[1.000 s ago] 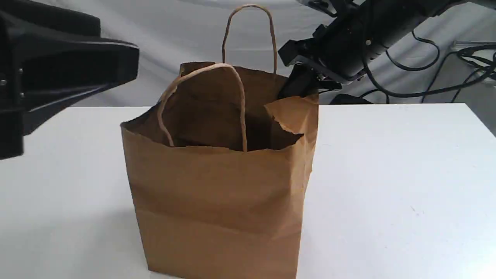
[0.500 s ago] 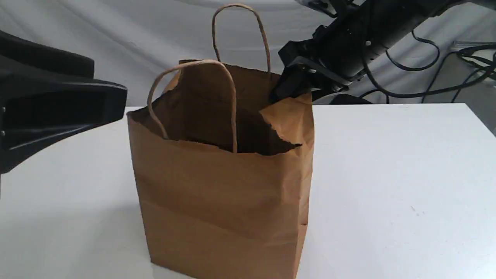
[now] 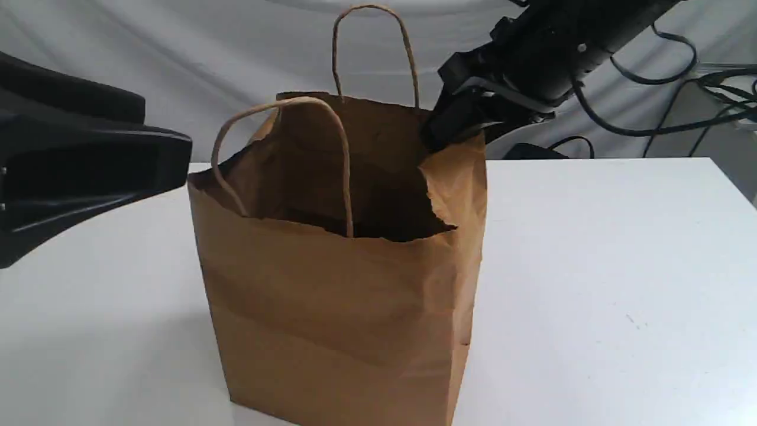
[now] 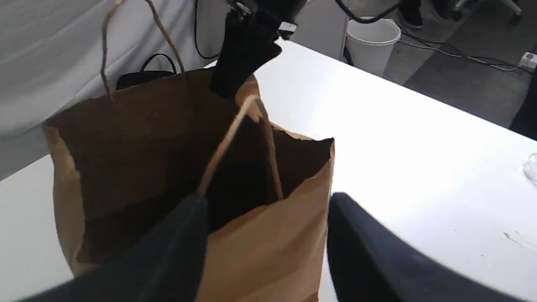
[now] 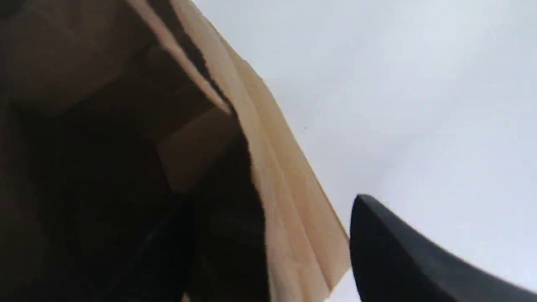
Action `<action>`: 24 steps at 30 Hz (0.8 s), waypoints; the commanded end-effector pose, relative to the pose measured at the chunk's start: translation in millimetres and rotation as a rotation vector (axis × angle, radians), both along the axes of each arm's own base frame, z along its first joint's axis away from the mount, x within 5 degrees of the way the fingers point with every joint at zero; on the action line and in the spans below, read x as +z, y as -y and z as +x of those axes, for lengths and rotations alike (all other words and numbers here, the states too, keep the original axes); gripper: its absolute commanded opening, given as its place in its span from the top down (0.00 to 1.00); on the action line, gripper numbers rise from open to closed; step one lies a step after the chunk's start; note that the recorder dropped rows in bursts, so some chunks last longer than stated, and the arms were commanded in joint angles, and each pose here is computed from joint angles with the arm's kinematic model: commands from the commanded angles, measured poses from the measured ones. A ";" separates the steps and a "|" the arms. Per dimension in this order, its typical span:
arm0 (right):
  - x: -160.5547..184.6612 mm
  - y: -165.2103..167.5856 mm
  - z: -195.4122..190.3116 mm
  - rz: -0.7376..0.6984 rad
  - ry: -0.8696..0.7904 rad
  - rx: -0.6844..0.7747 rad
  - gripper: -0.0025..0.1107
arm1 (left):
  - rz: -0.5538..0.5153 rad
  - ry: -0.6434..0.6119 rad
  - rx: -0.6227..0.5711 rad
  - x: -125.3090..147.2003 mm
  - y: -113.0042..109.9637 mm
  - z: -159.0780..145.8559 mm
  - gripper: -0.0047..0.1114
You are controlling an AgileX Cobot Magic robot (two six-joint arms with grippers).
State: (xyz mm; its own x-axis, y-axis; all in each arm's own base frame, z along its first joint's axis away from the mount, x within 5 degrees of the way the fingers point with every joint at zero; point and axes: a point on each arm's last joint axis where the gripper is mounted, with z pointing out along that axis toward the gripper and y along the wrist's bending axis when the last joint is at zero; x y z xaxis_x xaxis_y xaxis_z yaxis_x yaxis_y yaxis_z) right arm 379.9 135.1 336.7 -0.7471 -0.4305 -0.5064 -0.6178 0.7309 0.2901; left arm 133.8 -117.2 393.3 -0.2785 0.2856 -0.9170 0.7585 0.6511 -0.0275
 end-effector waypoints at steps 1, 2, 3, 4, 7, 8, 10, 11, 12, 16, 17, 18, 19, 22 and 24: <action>20.1 5.5 -10.6 -0.040 0.068 -0.001 0.49 | -0.011 0.002 0.000 2.1 -0.4 -2.2 0.57; 24.6 6.2 -13.3 -0.037 0.079 -0.001 0.49 | -0.010 0.001 -0.001 1.9 -0.3 -2.3 0.58; 30.7 7.0 -17.0 -0.031 0.094 -0.001 0.49 | -0.008 -0.001 -0.002 1.7 -0.3 -2.4 0.60; 35.6 7.7 -20.0 -0.027 0.104 -0.005 0.49 | -0.005 -0.005 -0.004 1.4 -0.3 -2.7 0.63; 55.0 11.0 -33.1 -0.010 0.148 -0.017 0.52 | 0.001 -0.006 -0.006 0.8 -0.5 -2.9 0.74; 61.5 12.3 -37.8 -0.008 0.165 -0.018 0.54 | 0.006 -0.007 -0.007 0.5 -0.6 -3.0 0.78; 72.6 15.9 -46.4 -0.018 0.202 -0.021 0.62 | 0.023 -0.001 -0.006 -0.2 -1.3 -2.6 0.89; 78.4 17.9 -51.0 -0.024 0.222 -0.023 0.67 | 0.025 0.000 -0.005 -0.3 -1.4 -2.6 0.94; 83.8 19.6 -55.5 -0.027 0.240 -0.025 0.73 | 0.032 0.005 -0.004 -0.5 -1.7 -2.3 0.96; 102.4 24.9 -72.1 -0.027 0.298 -0.030 0.92 | 0.038 0.007 -0.004 -0.8 -2.0 -2.2 0.96; 106.6 25.9 -76.1 -0.024 0.311 -0.031 0.96 | 0.038 0.007 -0.004 -0.8 -2.0 -2.2 0.96; 110.7 26.9 -80.1 -0.021 0.323 -0.031 0.98 | 0.037 0.009 -0.003 -0.3 -2.4 -2.8 0.96; 113.7 27.9 -84.3 -0.019 0.332 -0.032 0.98 | 0.031 0.018 -0.003 1.3 -3.7 -4.6 0.96; 120.7 31.7 -95.1 -0.025 0.358 -0.036 0.98 | -0.003 0.066 0.012 6.5 -9.1 -10.7 0.96; 122.8 35.3 -104.1 -0.040 0.369 -0.040 0.98 | -0.033 0.127 0.034 10.6 -16.0 -17.4 0.96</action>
